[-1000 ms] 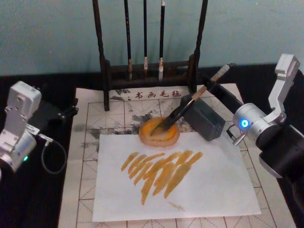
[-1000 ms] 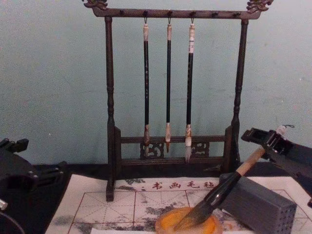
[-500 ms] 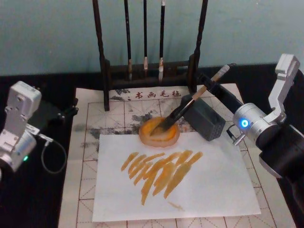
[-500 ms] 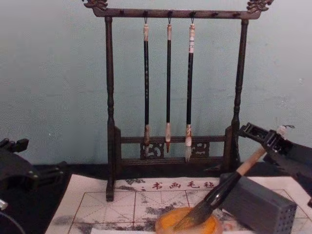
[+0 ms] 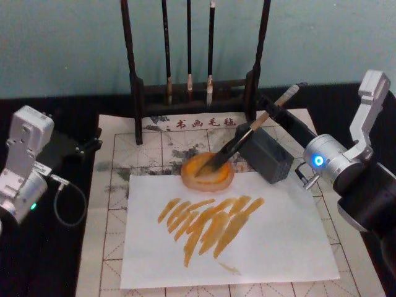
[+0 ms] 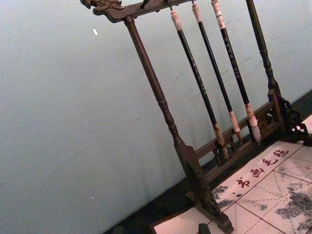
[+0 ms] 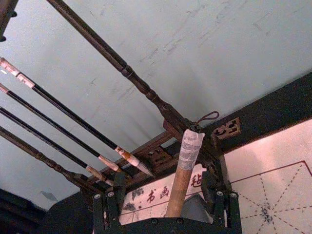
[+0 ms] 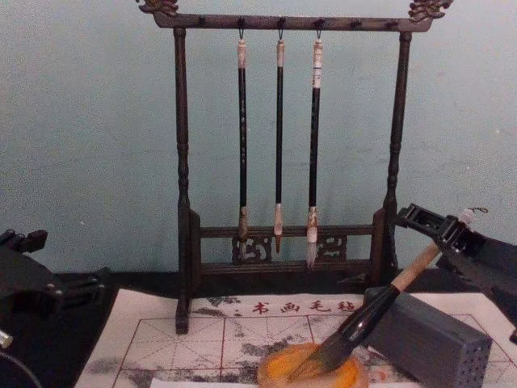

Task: Pick up the brush from the inkstone, write on the paper, then place the brush back to its original position.

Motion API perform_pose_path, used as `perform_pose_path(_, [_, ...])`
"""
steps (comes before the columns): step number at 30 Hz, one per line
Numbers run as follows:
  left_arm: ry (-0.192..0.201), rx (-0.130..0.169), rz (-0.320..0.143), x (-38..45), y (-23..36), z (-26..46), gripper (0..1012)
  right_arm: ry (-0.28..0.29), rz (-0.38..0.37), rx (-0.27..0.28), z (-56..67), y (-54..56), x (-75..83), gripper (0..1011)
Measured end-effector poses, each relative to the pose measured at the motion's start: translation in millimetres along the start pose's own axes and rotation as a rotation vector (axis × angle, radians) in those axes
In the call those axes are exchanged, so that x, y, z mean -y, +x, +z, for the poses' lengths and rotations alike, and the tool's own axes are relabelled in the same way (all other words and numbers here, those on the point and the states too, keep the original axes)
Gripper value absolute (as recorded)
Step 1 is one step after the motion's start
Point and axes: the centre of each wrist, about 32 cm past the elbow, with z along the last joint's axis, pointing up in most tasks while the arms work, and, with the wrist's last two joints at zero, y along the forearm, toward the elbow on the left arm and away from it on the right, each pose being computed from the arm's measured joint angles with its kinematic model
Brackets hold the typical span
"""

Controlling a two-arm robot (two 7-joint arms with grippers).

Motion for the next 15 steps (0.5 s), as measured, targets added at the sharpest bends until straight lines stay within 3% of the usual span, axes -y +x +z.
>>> perform_pose_path(15, [0.000, 0.000, 0.000, 0.0, 0.0, 0.0, 1001, 0.010, -0.027, 0.065, 12.0, 8.7, 10.2, 1000])
